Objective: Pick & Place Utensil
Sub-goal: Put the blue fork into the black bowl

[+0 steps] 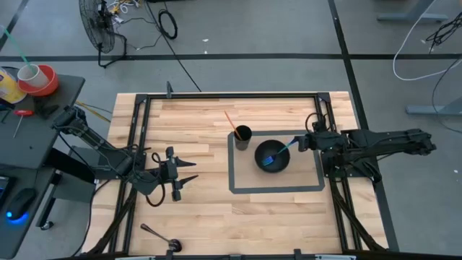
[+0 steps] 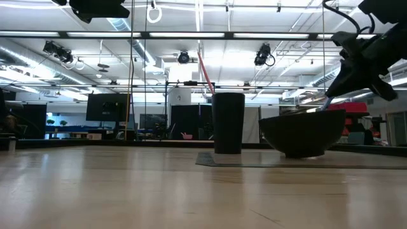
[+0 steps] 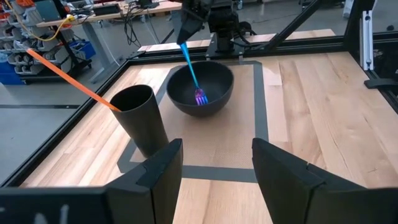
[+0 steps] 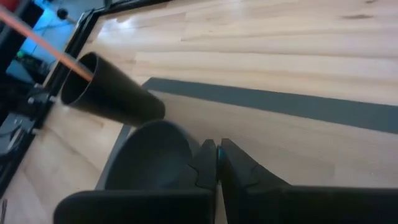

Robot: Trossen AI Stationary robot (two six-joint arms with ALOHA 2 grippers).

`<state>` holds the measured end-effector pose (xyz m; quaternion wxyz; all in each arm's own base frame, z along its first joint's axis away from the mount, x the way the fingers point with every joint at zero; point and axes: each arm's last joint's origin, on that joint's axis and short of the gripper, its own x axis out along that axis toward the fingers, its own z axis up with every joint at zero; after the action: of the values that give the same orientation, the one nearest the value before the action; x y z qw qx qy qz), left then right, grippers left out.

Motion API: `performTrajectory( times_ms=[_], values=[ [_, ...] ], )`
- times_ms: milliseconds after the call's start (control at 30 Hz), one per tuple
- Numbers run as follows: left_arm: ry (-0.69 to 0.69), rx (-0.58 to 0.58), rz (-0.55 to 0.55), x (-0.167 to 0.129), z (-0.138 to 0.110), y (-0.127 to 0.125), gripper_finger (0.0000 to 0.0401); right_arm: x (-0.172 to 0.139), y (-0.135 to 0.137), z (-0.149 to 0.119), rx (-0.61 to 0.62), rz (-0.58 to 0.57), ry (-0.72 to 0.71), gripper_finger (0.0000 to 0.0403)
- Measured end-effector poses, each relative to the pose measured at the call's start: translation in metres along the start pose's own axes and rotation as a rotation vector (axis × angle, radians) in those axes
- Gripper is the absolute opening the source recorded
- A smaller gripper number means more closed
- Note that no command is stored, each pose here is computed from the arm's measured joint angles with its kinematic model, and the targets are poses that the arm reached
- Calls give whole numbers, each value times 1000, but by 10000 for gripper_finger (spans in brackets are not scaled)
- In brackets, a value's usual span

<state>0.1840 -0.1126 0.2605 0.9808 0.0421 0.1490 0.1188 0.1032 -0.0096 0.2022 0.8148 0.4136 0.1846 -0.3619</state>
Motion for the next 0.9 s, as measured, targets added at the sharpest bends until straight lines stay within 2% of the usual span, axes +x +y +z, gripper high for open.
performTrajectory(
  times_ms=[167,567,900],
  values=[
    [0,0,0,0,0,0,197,-5,-3,1,-11,28,-4,5],
    [0,0,0,0,0,0,197,-6,-8,1,13,-14,-32,8],
    [3,-3,1,0,0,0,197,-15,-12,5,39,36,-86,6]
  ],
)
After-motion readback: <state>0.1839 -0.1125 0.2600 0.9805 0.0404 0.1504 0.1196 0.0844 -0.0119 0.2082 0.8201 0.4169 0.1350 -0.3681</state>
